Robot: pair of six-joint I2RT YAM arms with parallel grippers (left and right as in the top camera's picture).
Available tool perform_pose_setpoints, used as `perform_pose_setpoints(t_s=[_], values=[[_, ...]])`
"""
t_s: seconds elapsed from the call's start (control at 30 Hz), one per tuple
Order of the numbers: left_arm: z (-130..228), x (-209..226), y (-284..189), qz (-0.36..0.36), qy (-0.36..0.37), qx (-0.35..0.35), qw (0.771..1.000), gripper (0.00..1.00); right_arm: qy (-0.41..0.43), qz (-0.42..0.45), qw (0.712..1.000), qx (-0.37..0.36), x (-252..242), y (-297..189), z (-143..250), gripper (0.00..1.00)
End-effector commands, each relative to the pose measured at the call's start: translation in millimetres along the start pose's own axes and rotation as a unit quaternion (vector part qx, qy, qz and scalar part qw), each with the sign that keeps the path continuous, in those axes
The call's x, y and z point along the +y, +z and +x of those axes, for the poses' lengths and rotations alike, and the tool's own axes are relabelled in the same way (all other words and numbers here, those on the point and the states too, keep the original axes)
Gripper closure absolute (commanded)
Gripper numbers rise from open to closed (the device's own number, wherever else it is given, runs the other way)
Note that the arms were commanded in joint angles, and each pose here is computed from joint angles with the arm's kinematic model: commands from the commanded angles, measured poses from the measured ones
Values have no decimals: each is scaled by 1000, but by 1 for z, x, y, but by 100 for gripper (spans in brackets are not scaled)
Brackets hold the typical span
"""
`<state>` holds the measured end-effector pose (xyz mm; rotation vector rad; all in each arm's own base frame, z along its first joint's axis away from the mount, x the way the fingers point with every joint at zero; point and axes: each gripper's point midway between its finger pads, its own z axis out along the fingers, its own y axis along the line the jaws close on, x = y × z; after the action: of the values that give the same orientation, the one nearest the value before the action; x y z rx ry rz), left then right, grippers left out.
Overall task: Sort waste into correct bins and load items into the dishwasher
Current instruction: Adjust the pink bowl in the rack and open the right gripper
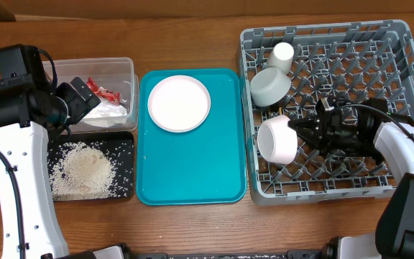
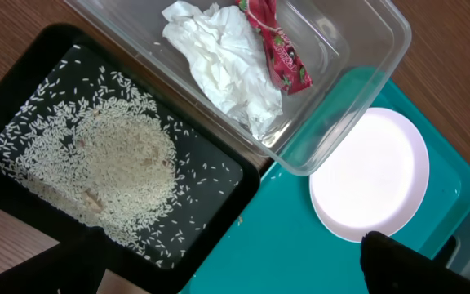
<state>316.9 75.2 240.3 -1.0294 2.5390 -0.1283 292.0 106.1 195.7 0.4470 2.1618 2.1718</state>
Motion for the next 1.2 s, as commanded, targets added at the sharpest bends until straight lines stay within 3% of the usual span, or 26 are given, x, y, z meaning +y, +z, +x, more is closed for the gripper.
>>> perform_pose_setpoints(t_s=[0.0, 0.63, 1.0, 1.17], values=[[0, 0, 2, 0, -2, 3, 1000, 0, -17, -17, 1000, -3, 4, -2, 0, 96], [0, 0, 2, 0, -2, 3, 1000, 0, -39, -18, 999, -4, -15, -1, 11, 96], [0, 0, 2, 0, -2, 3, 1000, 0, -147, -9, 989, -4, -17, -1, -5, 91], [0, 0, 2, 0, -2, 3, 1000, 0, -149, 14, 989, -5, -25, -1, -7, 91]])
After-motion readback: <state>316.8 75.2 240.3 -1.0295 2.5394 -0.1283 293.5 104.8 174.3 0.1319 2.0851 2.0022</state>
